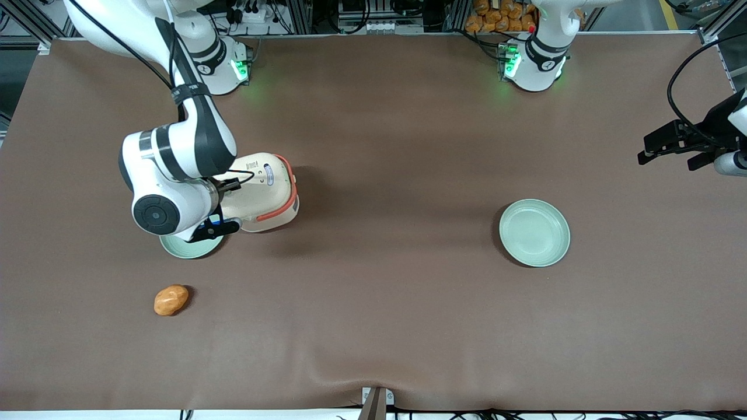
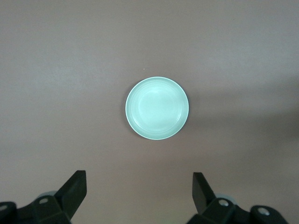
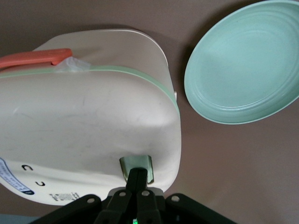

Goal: Press rice cooker button with right arm
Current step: 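Press down on the green lid button with the closed right gripper, then lift the right gripper away as the cooker lid pops open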

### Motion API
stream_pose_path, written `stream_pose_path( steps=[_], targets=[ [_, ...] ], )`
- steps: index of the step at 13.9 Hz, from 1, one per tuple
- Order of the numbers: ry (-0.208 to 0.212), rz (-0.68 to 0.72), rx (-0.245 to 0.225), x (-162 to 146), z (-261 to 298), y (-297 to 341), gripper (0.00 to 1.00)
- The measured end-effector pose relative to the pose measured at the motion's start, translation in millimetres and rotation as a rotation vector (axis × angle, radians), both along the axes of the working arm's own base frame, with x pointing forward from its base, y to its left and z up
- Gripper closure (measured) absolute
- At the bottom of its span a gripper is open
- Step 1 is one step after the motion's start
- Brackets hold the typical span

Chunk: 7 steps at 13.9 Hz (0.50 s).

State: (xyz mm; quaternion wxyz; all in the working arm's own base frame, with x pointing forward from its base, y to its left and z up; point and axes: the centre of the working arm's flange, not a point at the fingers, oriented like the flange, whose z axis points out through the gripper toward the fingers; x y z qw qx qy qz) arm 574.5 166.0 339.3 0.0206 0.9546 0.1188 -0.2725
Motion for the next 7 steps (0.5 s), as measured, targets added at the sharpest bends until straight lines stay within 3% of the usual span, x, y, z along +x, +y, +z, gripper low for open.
stream_pose_path(
  steps=[3,7],
  targets=[
    [-0.037,0.003,0.010,7.5,14.2,3.4,0.99],
    [-0.146,0.010,0.045,24.8,83.0,11.0,0.93]
  ],
)
